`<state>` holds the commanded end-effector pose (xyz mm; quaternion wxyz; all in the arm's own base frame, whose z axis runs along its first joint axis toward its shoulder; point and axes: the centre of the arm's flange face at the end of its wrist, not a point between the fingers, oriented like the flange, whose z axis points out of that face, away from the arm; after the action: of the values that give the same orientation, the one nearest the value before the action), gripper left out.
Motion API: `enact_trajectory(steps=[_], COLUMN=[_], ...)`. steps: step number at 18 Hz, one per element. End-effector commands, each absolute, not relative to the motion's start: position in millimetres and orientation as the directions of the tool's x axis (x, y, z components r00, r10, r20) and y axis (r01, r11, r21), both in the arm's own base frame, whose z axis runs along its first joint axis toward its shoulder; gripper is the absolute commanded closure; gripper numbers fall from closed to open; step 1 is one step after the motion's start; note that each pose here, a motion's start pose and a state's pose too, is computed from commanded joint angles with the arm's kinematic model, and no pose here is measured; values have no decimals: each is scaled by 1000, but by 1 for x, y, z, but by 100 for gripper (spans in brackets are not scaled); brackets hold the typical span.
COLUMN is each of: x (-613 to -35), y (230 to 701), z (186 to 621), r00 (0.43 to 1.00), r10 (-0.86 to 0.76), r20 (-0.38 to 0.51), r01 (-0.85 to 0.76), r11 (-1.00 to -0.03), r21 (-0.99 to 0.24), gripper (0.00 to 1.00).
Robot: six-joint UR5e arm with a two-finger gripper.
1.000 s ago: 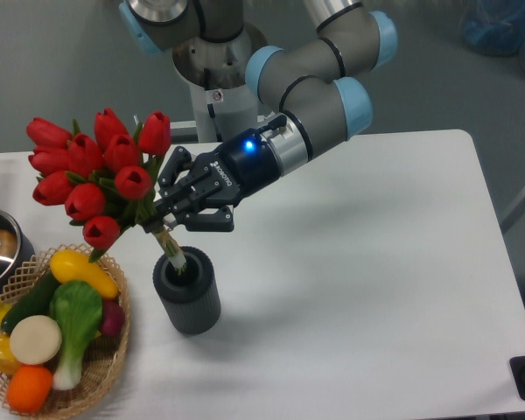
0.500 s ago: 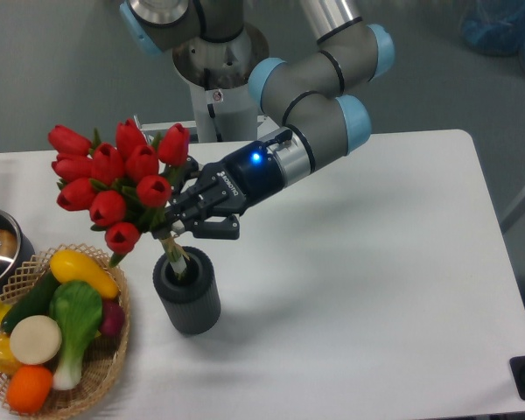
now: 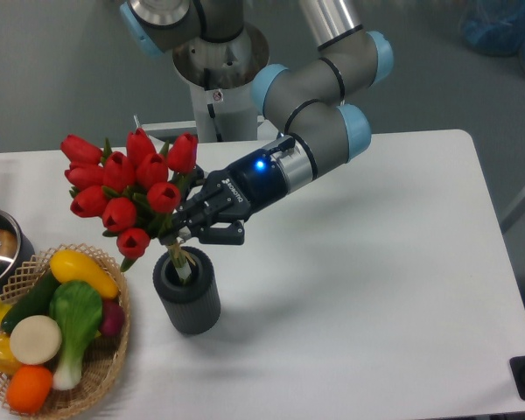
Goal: Insert the flowers into the vase
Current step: 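Lower the tulip stems into the vase opening with the gripper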
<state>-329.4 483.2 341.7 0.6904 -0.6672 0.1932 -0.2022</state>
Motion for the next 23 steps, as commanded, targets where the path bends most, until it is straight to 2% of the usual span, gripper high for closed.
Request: enact_trajectory(steps=[16, 23], x=[-324, -320], y=[485, 483], z=[292, 273], r00=[839, 840], r10=[-542, -541], r20=[47, 40], r01=[57, 48], r11=[0, 2], r21=[-998, -999], gripper=[86, 85])
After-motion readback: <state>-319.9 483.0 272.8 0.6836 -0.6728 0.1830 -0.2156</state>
